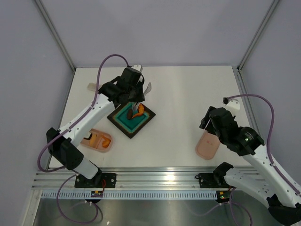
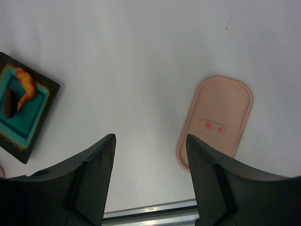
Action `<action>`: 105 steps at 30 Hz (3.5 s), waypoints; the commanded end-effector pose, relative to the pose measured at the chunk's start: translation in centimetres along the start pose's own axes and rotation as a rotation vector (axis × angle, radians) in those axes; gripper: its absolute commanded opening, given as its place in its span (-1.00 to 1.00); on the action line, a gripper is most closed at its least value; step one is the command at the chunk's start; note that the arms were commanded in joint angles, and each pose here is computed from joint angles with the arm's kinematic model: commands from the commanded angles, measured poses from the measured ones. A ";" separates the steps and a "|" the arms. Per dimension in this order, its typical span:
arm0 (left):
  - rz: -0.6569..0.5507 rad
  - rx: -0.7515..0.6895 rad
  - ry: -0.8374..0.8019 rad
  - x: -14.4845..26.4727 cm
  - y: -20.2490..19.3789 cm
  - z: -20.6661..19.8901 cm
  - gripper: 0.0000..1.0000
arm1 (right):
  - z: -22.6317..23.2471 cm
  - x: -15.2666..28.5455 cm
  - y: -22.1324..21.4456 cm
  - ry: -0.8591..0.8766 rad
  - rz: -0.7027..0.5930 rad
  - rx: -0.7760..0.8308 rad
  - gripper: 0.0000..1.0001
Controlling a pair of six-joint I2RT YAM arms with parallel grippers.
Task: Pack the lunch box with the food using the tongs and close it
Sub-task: Place the clamp at the center of the board, then pick up the box lid from the center of the board.
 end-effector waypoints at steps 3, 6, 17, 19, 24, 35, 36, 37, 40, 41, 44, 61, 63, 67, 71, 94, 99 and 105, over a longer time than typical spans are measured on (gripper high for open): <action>-0.137 -0.104 -0.232 -2.6 2.8 -7.3 -1.00 | -3.2 1.5 -1.6 -0.091 0.035 -0.033 0.39; -0.156 -0.101 -0.252 -5.6 2.6 -9.5 -1.00 | -3.4 2.5 -0.9 -0.082 0.018 -0.048 0.39; -0.075 -0.130 -0.281 -16.3 -0.3 -14.7 -0.91 | -4.8 4.6 0.2 -0.107 -0.026 -0.097 0.44; -0.051 -0.130 -0.277 -18.0 -1.5 -15.1 -0.75 | -4.9 4.7 0.1 -0.114 -0.022 -0.096 0.46; 0.087 -0.129 -0.329 -20.2 -4.1 -16.0 0.07 | -4.5 4.1 -0.1 -0.131 0.007 -0.093 0.45; -0.029 -0.089 -0.403 -8.8 2.5 -16.2 0.98 | -2.1 0.0 -4.1 -0.145 0.167 -0.167 0.52; -0.048 -0.040 -0.431 -7.0 3.9 -16.2 0.98 | -2.1 -0.6 -4.9 -0.156 0.188 -0.173 0.54; -0.062 -0.009 -0.451 -5.4 5.1 -15.8 0.98 | -2.0 -0.9 -5.5 -0.154 0.204 -0.193 0.55; -0.158 0.069 -0.479 0.2 9.5 -13.1 0.98 | -1.2 -2.7 -8.1 -0.137 0.286 -0.212 0.55; -0.177 0.072 -0.460 1.3 10.0 -12.2 0.98 | -0.9 -3.0 -8.7 -0.122 0.317 -0.209 0.55; -0.237 0.080 -0.401 5.2 10.8 -9.3 0.98 | -0.7 -5.2 -10.6 -0.173 0.367 -0.162 0.47; -0.183 0.112 -0.264 12.3 1.7 0.0 0.97 | -1.0 -13.4 -14.4 -0.238 0.550 -0.083 0.21; -0.188 0.124 -0.242 12.6 1.2 0.7 0.97 | -1.3 -13.8 -15.2 -0.255 0.567 -0.086 0.12; -0.173 0.142 -0.202 12.7 0.2 2.2 0.96 | -1.5 -14.1 -15.7 -0.265 0.574 -0.086 0.04; -0.196 0.160 -0.162 12.9 0.2 3.3 0.97 | -1.7 -13.7 -15.2 -0.263 0.552 -0.075 0.04; 0.212 0.117 -0.371 4.3 -7.1 -1.9 0.97 | 2.5 -5.6 -9.6 0.224 0.493 -0.074 -1.00; 0.264 0.174 -0.583 1.8 -7.3 -7.0 0.98 | 4.8 -3.8 -8.4 0.432 0.478 -0.041 -1.00; 0.341 0.224 -0.672 -1.5 -8.1 -9.8 0.97 | 6.3 -2.3 -7.7 0.528 0.463 -0.003 -1.00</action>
Point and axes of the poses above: each gripper's point midway between its finger pads, its own x axis back along the fingers, its own z axis along the line the jaws close on, y = z × x, the point moved 5 cm from there along x, back along the fingers, and after that the axes turned 4 degrees about x, right-handed, at the moved point
